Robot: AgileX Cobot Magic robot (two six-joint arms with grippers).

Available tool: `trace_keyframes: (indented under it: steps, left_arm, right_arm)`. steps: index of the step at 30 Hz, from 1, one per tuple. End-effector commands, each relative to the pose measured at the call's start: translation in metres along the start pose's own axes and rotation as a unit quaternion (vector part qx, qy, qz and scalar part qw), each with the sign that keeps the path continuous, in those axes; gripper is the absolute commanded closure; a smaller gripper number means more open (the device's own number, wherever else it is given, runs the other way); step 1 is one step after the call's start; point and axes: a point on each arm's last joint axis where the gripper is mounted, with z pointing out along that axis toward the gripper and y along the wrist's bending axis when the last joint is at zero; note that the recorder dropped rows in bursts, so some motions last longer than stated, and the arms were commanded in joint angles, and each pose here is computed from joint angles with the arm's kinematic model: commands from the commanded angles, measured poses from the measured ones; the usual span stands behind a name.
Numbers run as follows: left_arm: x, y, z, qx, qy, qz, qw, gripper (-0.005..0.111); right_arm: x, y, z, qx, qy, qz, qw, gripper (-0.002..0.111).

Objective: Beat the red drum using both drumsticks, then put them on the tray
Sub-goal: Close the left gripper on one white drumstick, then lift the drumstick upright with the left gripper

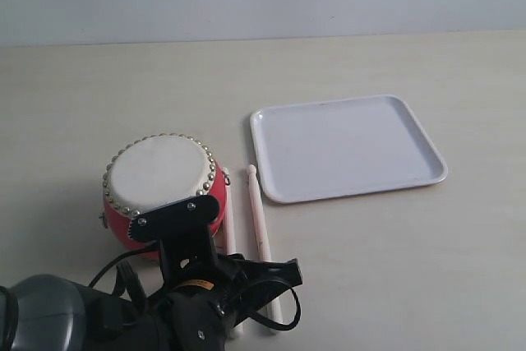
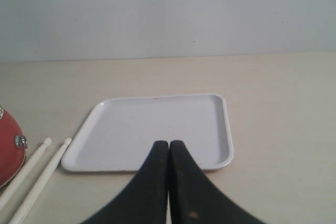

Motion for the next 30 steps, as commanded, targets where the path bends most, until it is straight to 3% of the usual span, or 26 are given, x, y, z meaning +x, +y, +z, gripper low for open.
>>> trace_keyframes:
  steps: [1, 21, 30]
  left_arm:
    - [0.005, 0.001, -0.001, -0.004, 0.002, -0.003, 1.000, 0.107]
    - [-0.027, -0.008, -0.036, 0.029, -0.080, -0.035, 0.996, 0.107]
    - [-0.046, -0.029, -0.052, 0.051, -0.117, -0.020, 0.992, 0.107]
  right_arm:
    - [0.001, -0.001, 0.000, 0.003, -0.004, -0.001, 1.000, 0.108]
    - [0.001, -0.001, 0.000, 0.003, -0.004, -0.001, 1.000, 0.108]
    - [0.001, -0.001, 0.000, 0.003, -0.004, -0.001, 1.000, 0.108]
